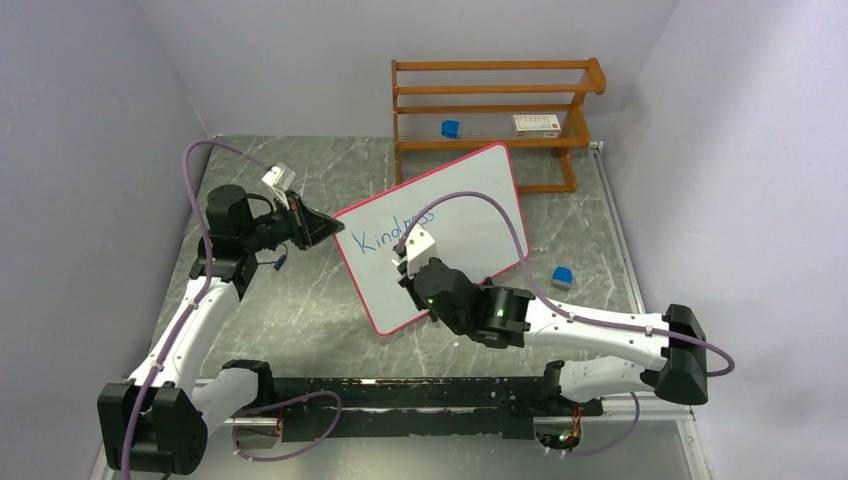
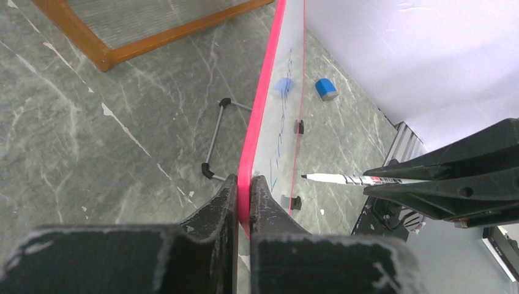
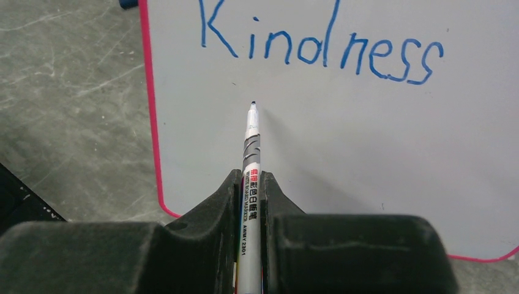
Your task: Write a sentence on the whiteboard
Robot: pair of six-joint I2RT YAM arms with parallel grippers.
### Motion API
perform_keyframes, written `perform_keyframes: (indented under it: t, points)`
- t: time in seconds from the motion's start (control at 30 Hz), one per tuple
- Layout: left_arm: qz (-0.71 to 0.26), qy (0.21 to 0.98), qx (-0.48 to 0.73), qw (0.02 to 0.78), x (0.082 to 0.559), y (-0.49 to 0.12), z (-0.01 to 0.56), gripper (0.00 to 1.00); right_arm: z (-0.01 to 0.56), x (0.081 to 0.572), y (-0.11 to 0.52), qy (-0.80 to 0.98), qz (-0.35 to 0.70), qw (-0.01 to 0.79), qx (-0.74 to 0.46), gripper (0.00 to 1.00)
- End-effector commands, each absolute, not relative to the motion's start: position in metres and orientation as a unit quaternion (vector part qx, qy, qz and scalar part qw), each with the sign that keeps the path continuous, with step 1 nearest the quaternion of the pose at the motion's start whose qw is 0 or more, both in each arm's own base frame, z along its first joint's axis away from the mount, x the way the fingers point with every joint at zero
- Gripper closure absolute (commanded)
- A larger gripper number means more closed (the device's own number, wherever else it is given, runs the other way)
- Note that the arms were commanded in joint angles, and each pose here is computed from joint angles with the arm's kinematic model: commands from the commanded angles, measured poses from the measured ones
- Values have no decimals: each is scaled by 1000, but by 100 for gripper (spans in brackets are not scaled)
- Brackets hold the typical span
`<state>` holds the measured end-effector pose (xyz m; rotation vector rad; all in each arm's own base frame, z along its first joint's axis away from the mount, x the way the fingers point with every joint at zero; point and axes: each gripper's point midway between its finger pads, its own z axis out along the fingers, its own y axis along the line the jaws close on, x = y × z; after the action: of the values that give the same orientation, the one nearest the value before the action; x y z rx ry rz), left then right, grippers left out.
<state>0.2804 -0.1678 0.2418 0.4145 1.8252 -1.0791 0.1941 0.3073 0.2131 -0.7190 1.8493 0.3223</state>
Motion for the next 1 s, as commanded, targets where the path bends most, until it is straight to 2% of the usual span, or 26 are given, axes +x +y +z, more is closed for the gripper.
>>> perform_keyframes:
  t: [0.0, 0.97]
  points:
    - [-409, 769, 164, 463, 283, -161, 216, 95, 238, 197, 320, 765, 149, 564, -272, 100]
    - [-411, 768, 165, 463, 283, -161, 217, 95, 209, 203, 331, 785, 99, 538, -291, 100]
